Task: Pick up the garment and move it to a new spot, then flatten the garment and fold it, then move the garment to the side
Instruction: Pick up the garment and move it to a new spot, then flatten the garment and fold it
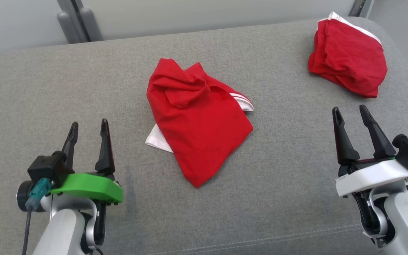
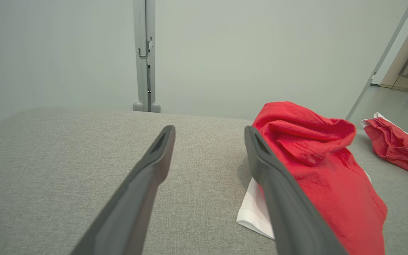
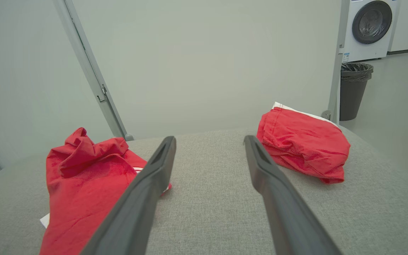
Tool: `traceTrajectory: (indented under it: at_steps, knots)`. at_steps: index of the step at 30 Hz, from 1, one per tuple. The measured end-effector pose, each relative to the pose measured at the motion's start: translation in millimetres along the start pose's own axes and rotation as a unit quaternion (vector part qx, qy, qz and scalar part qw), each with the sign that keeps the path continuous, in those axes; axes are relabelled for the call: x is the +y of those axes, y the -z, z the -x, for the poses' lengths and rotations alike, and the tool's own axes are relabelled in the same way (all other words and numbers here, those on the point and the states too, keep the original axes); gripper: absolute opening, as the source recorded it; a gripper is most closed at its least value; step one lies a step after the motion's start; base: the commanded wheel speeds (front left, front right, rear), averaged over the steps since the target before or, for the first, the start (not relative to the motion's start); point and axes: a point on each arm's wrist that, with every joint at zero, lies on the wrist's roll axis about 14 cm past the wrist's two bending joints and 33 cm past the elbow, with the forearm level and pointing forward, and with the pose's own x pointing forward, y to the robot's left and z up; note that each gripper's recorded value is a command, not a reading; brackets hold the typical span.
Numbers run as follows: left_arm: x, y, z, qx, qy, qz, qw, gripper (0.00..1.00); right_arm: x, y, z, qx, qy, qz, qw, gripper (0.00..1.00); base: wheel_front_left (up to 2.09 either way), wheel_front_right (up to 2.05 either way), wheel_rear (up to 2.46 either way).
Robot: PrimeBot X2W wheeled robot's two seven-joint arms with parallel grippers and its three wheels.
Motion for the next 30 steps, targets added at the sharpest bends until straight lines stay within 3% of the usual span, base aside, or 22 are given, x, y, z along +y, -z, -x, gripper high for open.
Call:
traceTrajectory:
  at_steps: [13, 30]
  knots:
    - [19, 9, 38, 0.013, -0.032, 0.000, 0.999, 1.00, -16, 4, 18, 0.003, 0.038, -0.008, 0.999, 1.00, 0.00, 0.00, 0.00]
    - [15, 6, 49, 0.007, -0.029, -0.015, 0.999, 1.00, -16, 0, 18, -0.005, 0.044, -0.014, 0.999, 1.00, 0.00, 0.00, 0.00]
